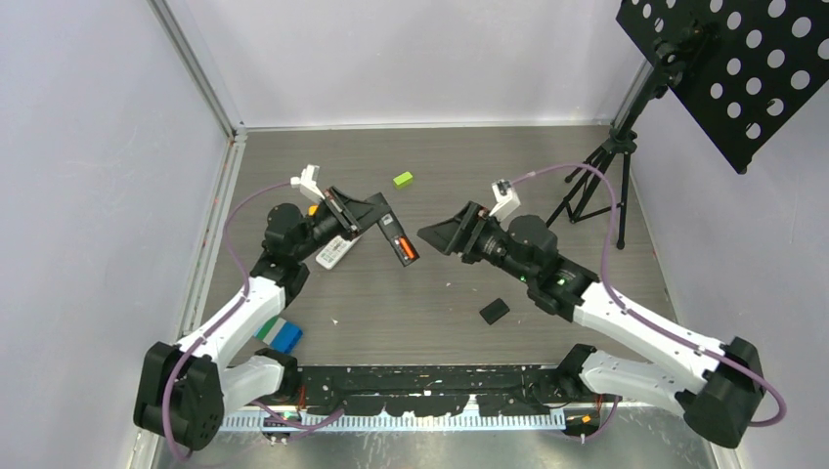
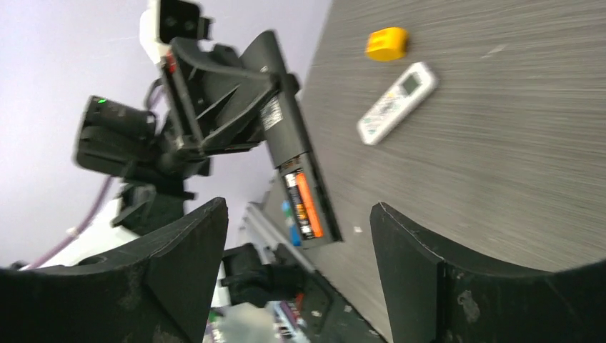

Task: Load the batteries into the remote control
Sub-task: Load the battery into the remote control, then adjust the battery cover at the center of the board, then pick up the battery cover at the center of the board.

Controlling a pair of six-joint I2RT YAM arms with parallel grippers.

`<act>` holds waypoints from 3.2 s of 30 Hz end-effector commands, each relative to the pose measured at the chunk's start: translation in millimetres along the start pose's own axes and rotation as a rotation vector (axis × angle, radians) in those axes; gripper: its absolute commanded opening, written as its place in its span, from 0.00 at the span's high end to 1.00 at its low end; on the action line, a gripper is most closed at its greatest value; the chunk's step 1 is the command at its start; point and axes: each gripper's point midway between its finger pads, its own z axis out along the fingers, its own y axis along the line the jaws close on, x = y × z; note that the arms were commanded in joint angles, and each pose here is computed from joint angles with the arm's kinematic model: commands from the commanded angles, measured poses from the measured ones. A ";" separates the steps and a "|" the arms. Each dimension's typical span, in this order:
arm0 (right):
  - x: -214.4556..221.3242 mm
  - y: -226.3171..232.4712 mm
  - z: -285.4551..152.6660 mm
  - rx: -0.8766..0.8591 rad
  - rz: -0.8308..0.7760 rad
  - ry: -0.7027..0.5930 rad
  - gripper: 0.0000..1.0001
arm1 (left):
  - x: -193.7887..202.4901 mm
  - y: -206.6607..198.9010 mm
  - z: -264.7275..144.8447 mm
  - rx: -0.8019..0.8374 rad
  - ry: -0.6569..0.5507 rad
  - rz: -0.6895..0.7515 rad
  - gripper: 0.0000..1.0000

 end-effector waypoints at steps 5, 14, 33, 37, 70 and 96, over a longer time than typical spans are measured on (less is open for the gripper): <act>-34.0 -129.3 -80.4 0.780 -0.226 -0.055 0.27 | -4.2 25.3 -23.6 -0.176 -0.009 0.264 1.00; 16.9 -210.8 -142.6 1.180 -0.106 0.134 0.29 | -3.2 38.5 -29.1 -0.227 -0.005 0.288 1.00; 97.9 -251.8 -128.2 1.361 0.290 0.335 0.29 | 12.7 62.7 -36.0 -0.189 -0.039 0.222 1.00; 96.5 -257.9 -130.1 1.424 0.313 0.297 0.28 | 14.0 71.2 -41.5 -0.202 -0.068 0.209 1.00; 119.6 -234.1 -69.3 1.094 -0.511 0.770 0.53 | 16.7 91.3 -53.0 -0.308 -0.045 0.281 1.00; 132.9 -239.2 -80.8 1.083 -0.338 0.635 0.56 | 32.0 88.2 -19.4 -0.193 0.089 0.165 1.00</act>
